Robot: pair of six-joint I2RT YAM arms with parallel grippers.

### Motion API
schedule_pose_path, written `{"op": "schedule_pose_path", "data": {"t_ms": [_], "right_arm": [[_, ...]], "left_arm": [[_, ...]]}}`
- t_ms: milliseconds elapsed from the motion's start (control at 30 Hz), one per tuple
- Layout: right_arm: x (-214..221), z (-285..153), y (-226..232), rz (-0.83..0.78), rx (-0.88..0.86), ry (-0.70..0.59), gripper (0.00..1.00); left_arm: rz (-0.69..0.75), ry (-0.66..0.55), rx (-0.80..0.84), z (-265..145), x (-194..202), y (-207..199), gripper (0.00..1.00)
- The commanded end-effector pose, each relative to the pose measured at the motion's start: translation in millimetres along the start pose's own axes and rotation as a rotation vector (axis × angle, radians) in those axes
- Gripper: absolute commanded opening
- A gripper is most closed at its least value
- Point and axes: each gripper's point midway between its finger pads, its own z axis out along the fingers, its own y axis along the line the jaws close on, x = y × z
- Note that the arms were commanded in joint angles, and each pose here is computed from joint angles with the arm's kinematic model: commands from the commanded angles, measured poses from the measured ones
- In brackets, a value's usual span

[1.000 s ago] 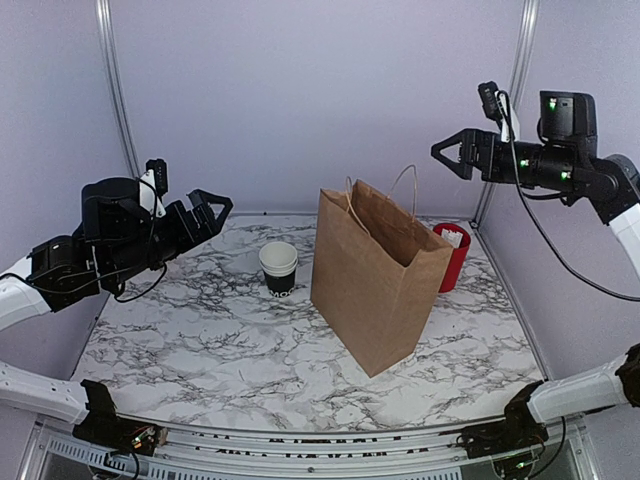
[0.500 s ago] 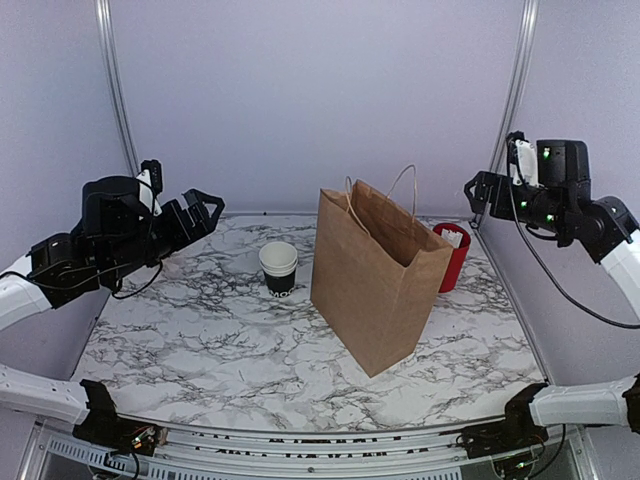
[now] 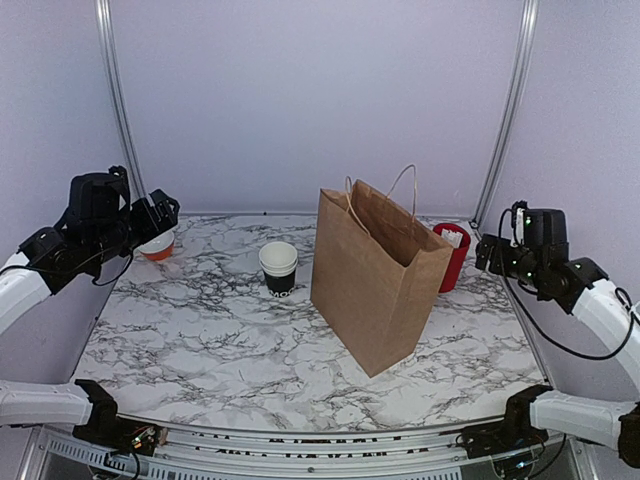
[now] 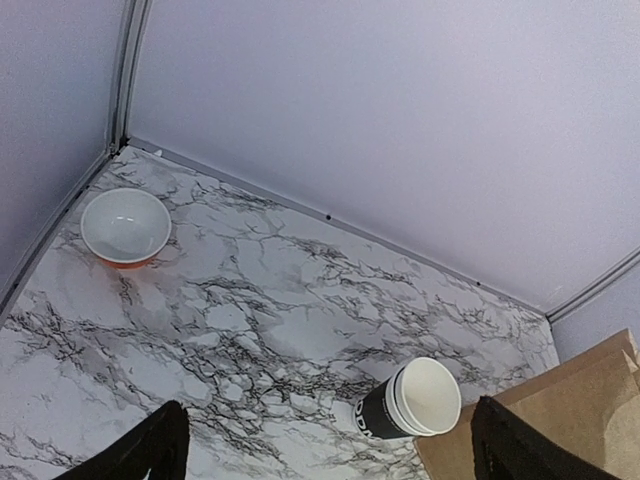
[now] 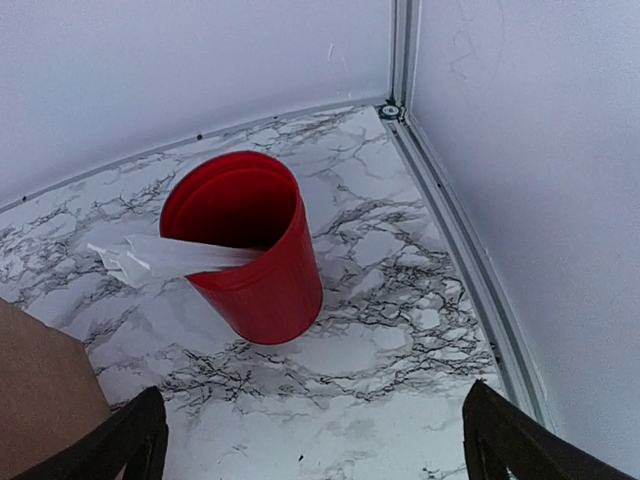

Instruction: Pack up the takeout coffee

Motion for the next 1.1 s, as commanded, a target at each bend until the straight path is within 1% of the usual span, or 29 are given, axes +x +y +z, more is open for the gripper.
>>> {"op": "schedule_pose_path", "data": {"t_ms": [0, 100, 200, 267, 400, 500, 567, 667, 833, 900, 967, 1067], "right_arm": [[-8.3, 3.3, -0.1, 0.035, -0.035, -0.141, 1.0], [7.2, 11.0, -10.2, 0.056, -0.01, -0.204, 1.0], [15.6, 14.1, -21.4, 0.049, 0.027, -0.281, 0.98], [18.8, 16.9, -28.8, 0.035, 0.061, -0.327, 0.99], [37.2, 32.6, -45.9, -0.013, 0.155, -0.353, 1.0], [42.1, 41.4, -53.2, -0.024, 0.177, -0.397, 1.0], [47.7, 46.9, -64.1, -0.003, 0.194, -0.429, 1.0], [57.3, 58.8, -81.0, 0.035, 0.212, -0.431, 1.0], [49.7, 73.1, -82.8, -0.01, 0.209, -0.453, 1.0], [42.8, 75.4, -82.0, -0.034, 0.215, -0.485, 1.0], [36.7, 79.0, -79.4, -0.058, 0.213, -0.509, 1.0], [30.8, 89.4, -73.9, -0.076, 0.195, -0.512, 1.0]], "left_arm": [[0.096, 0.002, -0.081, 4.7, 3.5, 31.4, 0.99], [0.161, 0.01, -0.107, 15.7, 6.6, 45.9, 0.99], [0.188, 0.028, -0.146, 27.6, 12.8, 64.1, 0.99], [0.196, 0.07, -0.117, 38.3, 23.0, 70.4, 0.99], [0.237, 0.095, -0.108, 52.8, 37.6, 84.9, 0.99], [0.27, 0.057, -0.107, 54.4, 36.6, 90.8, 0.99], [0.277, 0.034, -0.099, 54.5, 39.1, 95.9, 0.99], [0.343, -0.007, -0.059, 52.8, 45.4, 97.5, 0.99], [0.347, -0.069, -0.157, 48.0, 40.1, 120.2, 0.99], [0.34, -0.081, -0.166, 48.6, 40.1, 124.4, 0.99], [0.332, -0.117, -0.166, 50.0, 36.6, 125.6, 0.99], [0.3, -0.139, -0.22, 50.8, 38.4, 138.4, 0.99]]}}
